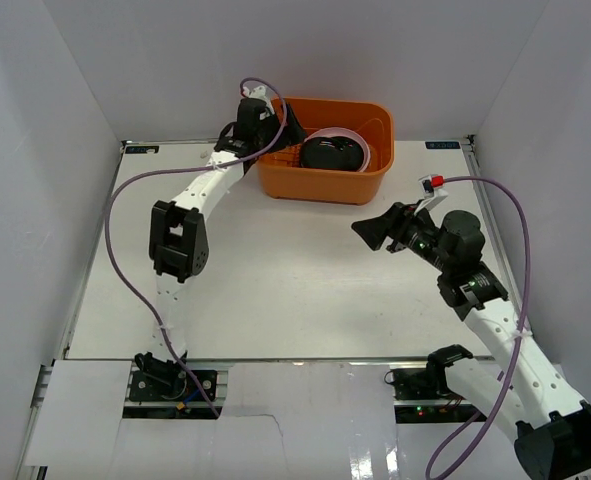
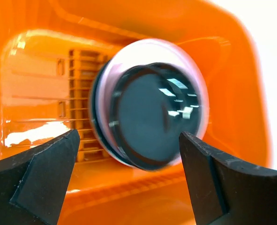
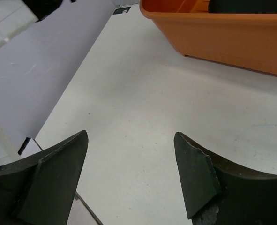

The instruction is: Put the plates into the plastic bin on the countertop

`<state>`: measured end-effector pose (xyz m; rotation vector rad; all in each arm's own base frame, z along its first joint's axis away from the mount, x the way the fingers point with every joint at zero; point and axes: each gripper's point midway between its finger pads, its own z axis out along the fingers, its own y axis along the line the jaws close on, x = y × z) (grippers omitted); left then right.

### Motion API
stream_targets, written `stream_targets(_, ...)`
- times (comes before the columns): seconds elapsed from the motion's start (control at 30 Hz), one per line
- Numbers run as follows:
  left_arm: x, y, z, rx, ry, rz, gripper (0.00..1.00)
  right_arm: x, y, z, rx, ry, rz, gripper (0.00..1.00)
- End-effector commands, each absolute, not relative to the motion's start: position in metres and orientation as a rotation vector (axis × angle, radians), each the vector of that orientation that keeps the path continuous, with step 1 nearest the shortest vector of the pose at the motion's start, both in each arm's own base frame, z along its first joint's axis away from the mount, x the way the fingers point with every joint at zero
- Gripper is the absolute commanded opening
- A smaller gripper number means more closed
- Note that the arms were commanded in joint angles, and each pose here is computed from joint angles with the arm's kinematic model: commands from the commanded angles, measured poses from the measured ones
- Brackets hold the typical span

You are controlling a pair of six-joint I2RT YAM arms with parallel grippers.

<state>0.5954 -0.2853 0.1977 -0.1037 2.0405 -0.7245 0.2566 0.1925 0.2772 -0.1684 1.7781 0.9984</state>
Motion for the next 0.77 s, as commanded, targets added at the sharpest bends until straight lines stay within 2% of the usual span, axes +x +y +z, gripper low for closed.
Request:
stream_targets(0.0, 0.552, -0.275, 0.357, 0.015, 1.761, -0.819, 0.98, 0.266, 0.191, 0.295, -0.156, 1.706, 0.971, 0.82)
stream_targets(0.07, 0.528, -0.272, 0.358, 0.033, 1.773, -0.828, 0.98, 0.271, 0.187, 0.300, -0.139, 1.695, 0.939, 0.96)
stream_targets(0.1, 0.501, -0.263, 0.403, 0.050, 1.678, -0.848, 0.98, 0.272, 0.184, 0.299, -0.160, 1.703, 0.896, 0.90)
stream_targets(0.13, 0.487, -0.260, 0.375, 0.050, 1.733, -0.839, 0.98, 0.278, 0.176, 0.302, -0.141, 1.707, 0.829, 0.90)
stream_targets(0.3, 0.399, -0.225, 0.388, 0.086, 1.665, -0.832, 0.98, 0.279, 0.137, 0.341, -0.077, 1.634, 0.609, 0.90)
stream_targets(0.33, 0.369, -0.213, 0.411, 0.101, 1.599, -0.836, 0.98, 0.275, 0.125, 0.354, -0.040, 1.579, 0.566, 0.90)
stream_targets(0.37, 0.357, -0.206, 0.387, 0.097, 1.640, -0.815, 0.98, 0.272, 0.120, 0.358, -0.031, 1.554, 0.554, 0.90)
stream_targets(0.53, 0.290, -0.162, 0.359, 0.089, 1.695, -0.701, 0.98, 0.258, 0.099, 0.359, 0.022, 1.509, 0.492, 0.90)
stream_targets(0.57, 0.271, -0.151, 0.368, 0.079, 1.653, -0.693, 0.98, 0.256, 0.098, 0.357, 0.021, 1.514, 0.489, 0.90)
stream_targets(0.6, 0.262, -0.147, 0.346, 0.088, 1.697, -0.683, 0.98, 0.256, 0.098, 0.355, 0.023, 1.512, 0.487, 0.90)
stream_targets(0.73, 0.237, -0.129, 0.334, 0.077, 1.700, -0.635, 0.98, 0.257, 0.100, 0.347, 0.023, 1.516, 0.496, 0.90)
